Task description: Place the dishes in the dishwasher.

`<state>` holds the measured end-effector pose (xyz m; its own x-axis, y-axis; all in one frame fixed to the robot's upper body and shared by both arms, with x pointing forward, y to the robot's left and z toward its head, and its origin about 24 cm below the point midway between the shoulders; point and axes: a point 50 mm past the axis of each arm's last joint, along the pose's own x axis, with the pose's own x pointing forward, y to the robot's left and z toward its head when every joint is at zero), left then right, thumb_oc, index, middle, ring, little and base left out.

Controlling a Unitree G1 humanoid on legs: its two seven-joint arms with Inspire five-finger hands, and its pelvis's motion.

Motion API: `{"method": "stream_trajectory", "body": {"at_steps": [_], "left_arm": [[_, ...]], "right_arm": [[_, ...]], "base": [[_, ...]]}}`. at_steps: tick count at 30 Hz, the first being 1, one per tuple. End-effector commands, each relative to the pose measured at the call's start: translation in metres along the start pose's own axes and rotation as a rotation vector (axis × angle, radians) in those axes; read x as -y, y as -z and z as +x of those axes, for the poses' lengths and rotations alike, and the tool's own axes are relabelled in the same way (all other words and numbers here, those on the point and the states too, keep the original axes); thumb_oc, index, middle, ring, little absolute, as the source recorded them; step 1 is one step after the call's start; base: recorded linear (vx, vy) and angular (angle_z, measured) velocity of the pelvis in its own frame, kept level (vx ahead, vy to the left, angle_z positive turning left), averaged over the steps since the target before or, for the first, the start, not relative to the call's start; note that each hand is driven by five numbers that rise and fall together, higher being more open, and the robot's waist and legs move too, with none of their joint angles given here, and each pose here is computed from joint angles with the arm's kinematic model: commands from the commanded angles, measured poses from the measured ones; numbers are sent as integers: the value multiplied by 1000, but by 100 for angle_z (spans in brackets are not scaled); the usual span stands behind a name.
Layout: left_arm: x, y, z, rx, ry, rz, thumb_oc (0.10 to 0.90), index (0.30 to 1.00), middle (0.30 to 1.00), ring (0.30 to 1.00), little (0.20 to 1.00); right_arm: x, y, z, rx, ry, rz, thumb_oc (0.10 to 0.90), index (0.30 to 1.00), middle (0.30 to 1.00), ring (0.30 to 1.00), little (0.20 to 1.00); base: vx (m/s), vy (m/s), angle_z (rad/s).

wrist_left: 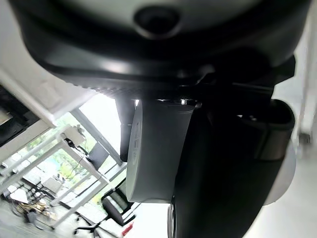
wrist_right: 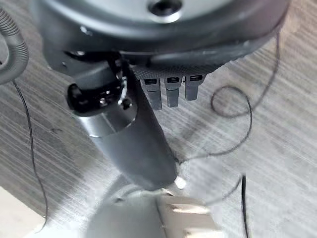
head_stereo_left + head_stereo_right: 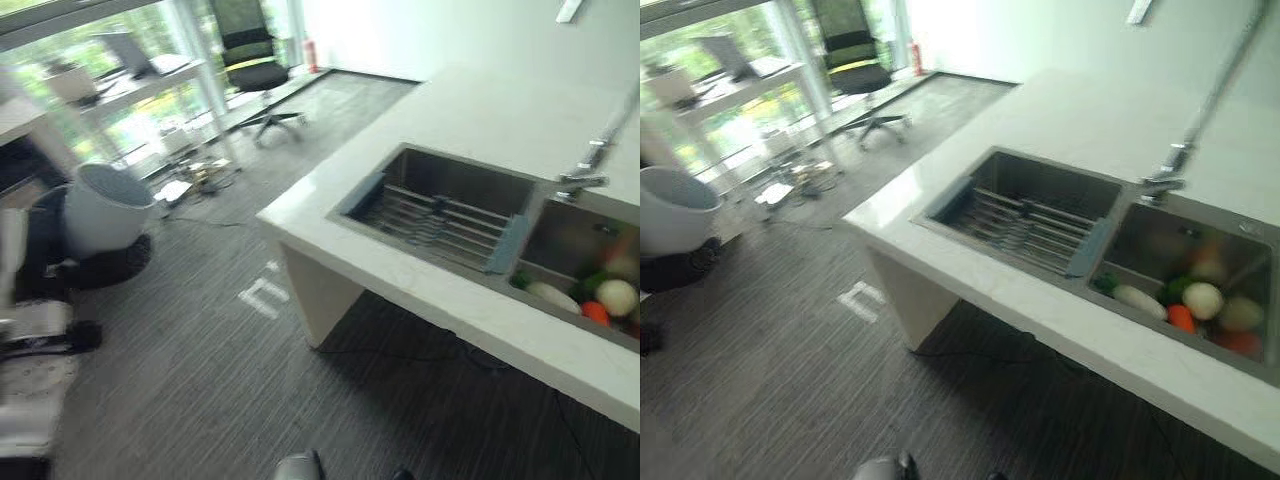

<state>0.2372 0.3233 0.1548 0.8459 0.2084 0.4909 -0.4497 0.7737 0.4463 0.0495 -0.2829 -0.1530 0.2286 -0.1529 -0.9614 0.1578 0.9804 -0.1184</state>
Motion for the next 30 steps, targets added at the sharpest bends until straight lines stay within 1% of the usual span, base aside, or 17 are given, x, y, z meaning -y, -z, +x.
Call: {"method": "stream_trajectory", "body": {"at_steps": [1, 4, 7, 11, 14, 20, 23, 25, 30], "left_arm": [[-21, -62, 31, 347, -81, -17, 400, 300, 300, 300, 300], [9, -66, 30, 344, -19, -87, 400, 300, 300, 300, 300], [23, -70, 25, 362, 25, -91, 400, 300, 300, 300, 300], [44, -83, 23, 434, 99, -101, 400, 300, 300, 300, 300], [65, -96, 29, 515, 159, -104, 400, 300, 300, 300, 300], [76, -104, 37, 517, 215, -101, 400, 300, 300, 300, 300], [77, -103, 33, 498, 203, -79, 400, 300, 300, 300, 300], [74, -105, 31, 495, 186, -76, 400, 300, 300, 300, 300], [67, -114, 35, 540, 208, -121, 400, 300, 300, 300, 300]], "right_arm": [[-1, -26, 1, 113, -21, 154, 800, 900, 900, 900, 900], [0, -25, 1, 108, 15, 157, 800, 900, 900, 900, 900], [-11, -26, 3, 101, -6, 174, 800, 900, 900, 900, 900], [-26, -27, 4, 111, -51, 213, 800, 900, 900, 900, 900], [-36, -22, 5, 116, -111, 239, 800, 900, 900, 900, 900], [-37, -6, 5, 51, -149, 190, 800, 900, 900, 900, 900], [-39, -12, 5, 49, -175, 117, 800, 900, 900, 900, 900], [-35, -18, 5, 58, -178, 98, 800, 900, 900, 900, 900], [-12, -15, 2, 62, -109, 184, 800, 900, 900, 900, 900]], "base": [[-203, 417, 148], [-82, 537, 148], [18, 397, 90], [32, 109, 73], [-13, -34, 214], [61, -161, 142], [39, -297, 69], [-7, -252, 46], [-61, -21, 42]]}}
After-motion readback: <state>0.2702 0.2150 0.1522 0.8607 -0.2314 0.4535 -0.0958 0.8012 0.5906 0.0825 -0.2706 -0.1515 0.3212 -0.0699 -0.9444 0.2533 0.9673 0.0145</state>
